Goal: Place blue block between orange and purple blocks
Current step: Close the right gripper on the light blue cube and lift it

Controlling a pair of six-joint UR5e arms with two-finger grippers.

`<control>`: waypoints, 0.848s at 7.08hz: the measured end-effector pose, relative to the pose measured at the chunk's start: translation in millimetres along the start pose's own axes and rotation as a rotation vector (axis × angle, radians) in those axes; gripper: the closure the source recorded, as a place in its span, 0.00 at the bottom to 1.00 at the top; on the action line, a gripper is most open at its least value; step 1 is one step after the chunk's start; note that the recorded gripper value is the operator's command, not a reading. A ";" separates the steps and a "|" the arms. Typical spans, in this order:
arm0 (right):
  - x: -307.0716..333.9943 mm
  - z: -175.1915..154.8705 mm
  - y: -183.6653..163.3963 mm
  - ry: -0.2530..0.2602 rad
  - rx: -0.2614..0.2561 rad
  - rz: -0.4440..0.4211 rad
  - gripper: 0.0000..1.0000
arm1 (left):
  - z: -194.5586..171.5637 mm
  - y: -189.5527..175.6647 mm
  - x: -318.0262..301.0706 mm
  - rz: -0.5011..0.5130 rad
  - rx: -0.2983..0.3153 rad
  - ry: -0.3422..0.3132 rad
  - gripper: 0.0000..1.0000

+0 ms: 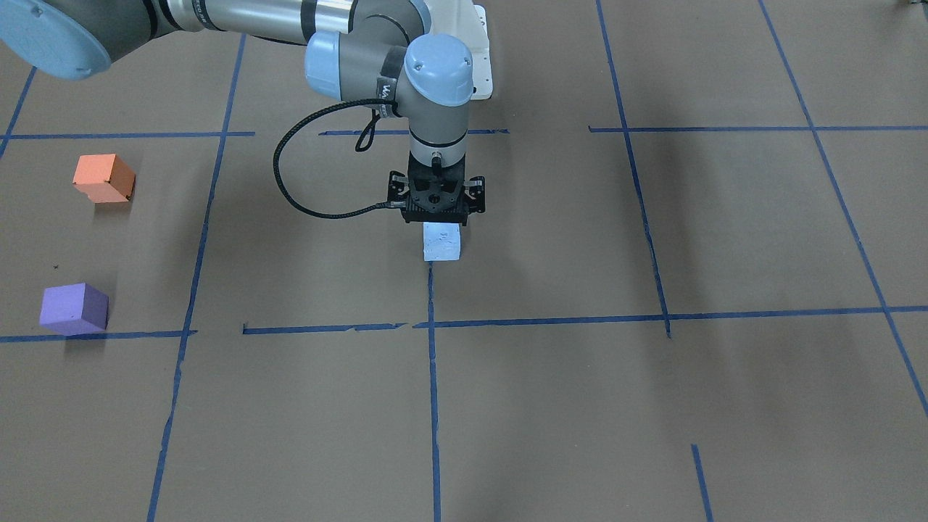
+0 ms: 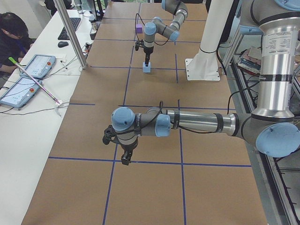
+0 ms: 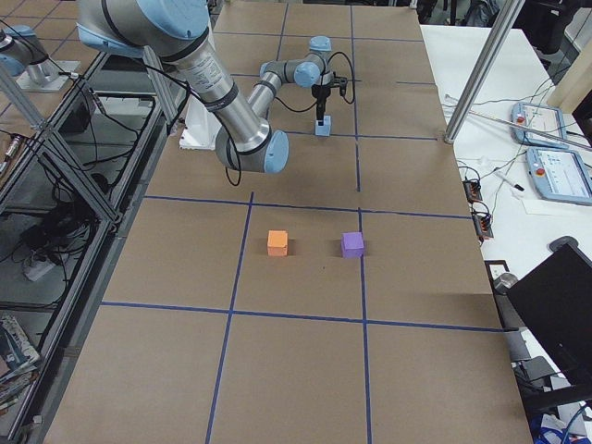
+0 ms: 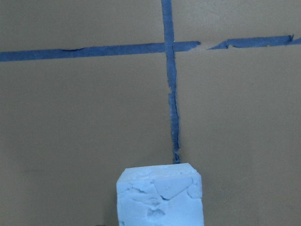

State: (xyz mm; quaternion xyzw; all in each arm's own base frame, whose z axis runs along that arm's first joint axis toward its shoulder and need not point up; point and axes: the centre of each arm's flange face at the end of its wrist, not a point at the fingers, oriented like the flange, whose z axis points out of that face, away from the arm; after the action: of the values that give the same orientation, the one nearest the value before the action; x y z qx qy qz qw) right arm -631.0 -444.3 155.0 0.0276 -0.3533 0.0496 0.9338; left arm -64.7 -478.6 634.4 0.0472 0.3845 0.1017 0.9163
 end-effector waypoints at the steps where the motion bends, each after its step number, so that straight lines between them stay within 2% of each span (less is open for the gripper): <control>1: -1.8 11.6 2.3 0.020 -0.010 -0.014 0.00 | 0.6 0.2 -0.6 -0.001 -0.001 0.000 0.00; 2: -2.2 21.2 3.9 0.032 -0.017 -0.026 0.02 | 1.0 0.4 -1.0 -0.002 -0.002 0.001 0.00; 3: -3.3 32.1 3.8 0.031 -0.019 -0.037 0.21 | 1.2 0.5 -1.2 -0.002 -0.002 0.001 0.00; 5: -8.0 42.5 1.6 0.004 -0.011 -0.047 0.70 | 1.3 0.5 -1.2 -0.001 -0.002 0.001 0.00; 6: -10.9 41.2 1.5 -0.003 -0.010 -0.049 0.80 | 0.8 0.3 -0.7 0.000 -0.001 0.001 0.00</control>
State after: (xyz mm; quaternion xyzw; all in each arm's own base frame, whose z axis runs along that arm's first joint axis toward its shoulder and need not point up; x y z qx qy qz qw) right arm -666.4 -447.1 178.7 0.0316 -0.3543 0.0249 0.9342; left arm -64.6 -478.5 635.5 0.0464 0.3851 0.1018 0.9161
